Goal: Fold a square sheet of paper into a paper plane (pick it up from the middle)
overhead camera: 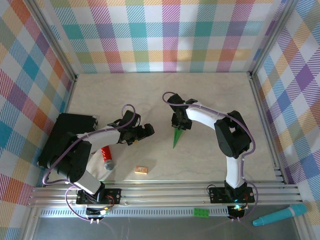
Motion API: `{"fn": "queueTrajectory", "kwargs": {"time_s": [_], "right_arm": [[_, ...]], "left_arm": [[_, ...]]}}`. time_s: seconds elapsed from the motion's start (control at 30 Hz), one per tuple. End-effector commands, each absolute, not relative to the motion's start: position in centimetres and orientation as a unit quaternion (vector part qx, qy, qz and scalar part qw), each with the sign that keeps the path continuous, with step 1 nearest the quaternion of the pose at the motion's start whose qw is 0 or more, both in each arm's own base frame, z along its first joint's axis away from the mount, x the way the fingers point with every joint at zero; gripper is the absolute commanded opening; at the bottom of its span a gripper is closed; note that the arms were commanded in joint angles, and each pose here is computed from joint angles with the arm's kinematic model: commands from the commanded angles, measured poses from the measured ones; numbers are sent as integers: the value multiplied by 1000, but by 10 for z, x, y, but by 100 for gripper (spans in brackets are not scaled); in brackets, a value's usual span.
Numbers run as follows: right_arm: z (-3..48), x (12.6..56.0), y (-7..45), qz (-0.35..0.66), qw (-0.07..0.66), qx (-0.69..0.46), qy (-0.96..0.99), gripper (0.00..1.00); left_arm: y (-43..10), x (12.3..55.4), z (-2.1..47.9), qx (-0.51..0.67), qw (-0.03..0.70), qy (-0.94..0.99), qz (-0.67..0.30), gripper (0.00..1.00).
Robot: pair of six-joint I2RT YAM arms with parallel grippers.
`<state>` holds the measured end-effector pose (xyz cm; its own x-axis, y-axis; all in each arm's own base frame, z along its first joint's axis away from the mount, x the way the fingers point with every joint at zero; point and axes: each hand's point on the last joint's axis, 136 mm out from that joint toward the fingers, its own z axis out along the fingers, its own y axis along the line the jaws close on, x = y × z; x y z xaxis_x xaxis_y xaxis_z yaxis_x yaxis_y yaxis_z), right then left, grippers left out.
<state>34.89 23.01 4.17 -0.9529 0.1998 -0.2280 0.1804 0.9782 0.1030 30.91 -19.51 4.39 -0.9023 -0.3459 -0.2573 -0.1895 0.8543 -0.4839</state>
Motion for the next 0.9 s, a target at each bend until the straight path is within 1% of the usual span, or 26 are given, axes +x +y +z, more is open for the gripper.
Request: {"fn": "queueTrajectory", "kwargs": {"time_s": [0.0,0.1,0.23,0.33,0.5,0.7,0.87], "right_arm": [[48,344,222,30,130,103,986,13],[57,346,218,33,156,104,982,6],[82,352,223,62,196,73,976,3],[103,354,239,109,215,27,970,2],[139,350,273,219,244,-42,944,2],[164,338,312,341,246,-100,902,2],[164,332,329,396,232,-117,881,2]], "left_arm": [[-191,317,48,-140,182,949,-218,99],[-190,321,50,-146,188,947,-216,99],[-187,325,59,-156,203,942,-218,99],[-181,327,65,-171,219,936,-215,98],[-167,323,82,-186,256,925,-211,98],[-161,319,103,-193,293,907,-231,98],[-161,318,116,-192,314,895,-251,98]]}}
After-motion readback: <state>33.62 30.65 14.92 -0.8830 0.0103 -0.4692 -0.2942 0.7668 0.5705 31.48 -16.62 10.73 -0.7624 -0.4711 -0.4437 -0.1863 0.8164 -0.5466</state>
